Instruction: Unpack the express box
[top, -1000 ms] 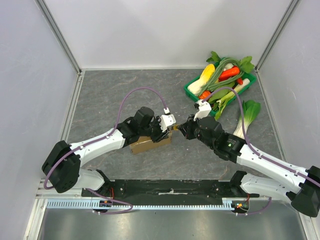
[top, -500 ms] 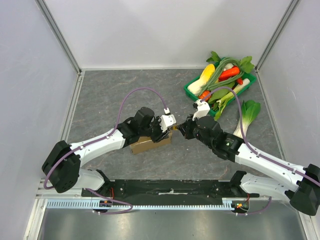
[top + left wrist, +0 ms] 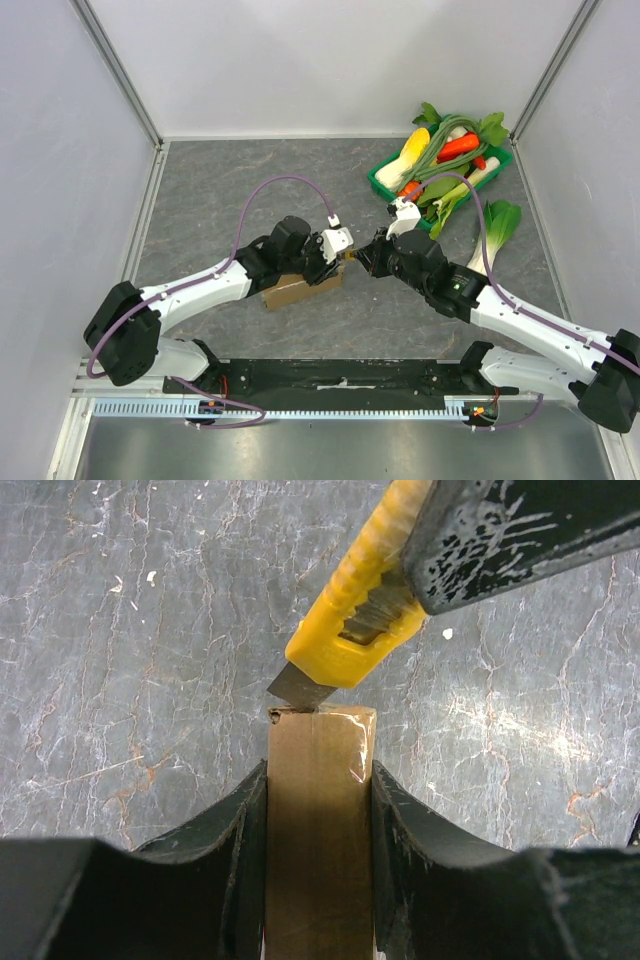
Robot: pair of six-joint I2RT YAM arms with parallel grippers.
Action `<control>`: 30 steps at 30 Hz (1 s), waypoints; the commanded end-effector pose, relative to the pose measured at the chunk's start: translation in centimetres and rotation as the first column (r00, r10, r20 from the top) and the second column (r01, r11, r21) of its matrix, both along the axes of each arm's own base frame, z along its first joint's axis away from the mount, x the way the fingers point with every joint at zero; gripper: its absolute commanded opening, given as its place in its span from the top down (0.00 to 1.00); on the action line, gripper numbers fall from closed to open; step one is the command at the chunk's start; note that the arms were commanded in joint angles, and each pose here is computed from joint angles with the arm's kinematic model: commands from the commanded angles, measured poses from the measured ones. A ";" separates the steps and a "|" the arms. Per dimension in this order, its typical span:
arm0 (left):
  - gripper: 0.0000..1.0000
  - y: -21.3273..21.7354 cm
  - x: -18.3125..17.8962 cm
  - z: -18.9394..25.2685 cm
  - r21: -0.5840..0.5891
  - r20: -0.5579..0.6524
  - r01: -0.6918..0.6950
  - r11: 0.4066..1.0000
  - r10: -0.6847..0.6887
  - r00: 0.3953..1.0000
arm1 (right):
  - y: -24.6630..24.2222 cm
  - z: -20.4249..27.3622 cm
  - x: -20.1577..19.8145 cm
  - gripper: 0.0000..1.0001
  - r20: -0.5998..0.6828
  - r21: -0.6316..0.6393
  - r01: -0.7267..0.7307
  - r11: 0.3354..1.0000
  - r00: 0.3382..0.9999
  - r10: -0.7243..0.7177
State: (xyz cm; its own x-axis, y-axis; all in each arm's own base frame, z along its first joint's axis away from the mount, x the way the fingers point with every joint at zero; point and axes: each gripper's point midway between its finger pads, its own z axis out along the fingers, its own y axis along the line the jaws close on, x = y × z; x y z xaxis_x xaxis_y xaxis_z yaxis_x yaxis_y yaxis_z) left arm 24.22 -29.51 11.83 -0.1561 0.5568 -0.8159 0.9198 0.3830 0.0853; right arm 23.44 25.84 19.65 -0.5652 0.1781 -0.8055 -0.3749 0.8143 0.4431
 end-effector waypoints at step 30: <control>0.98 4.8 2.8 -3.3 0.060 -0.027 -0.242 0.969 0.243 0.970 | -1.3 -3.4 -7.2 1.00 -0.270 -0.097 -0.238 0.966 0.941 0.205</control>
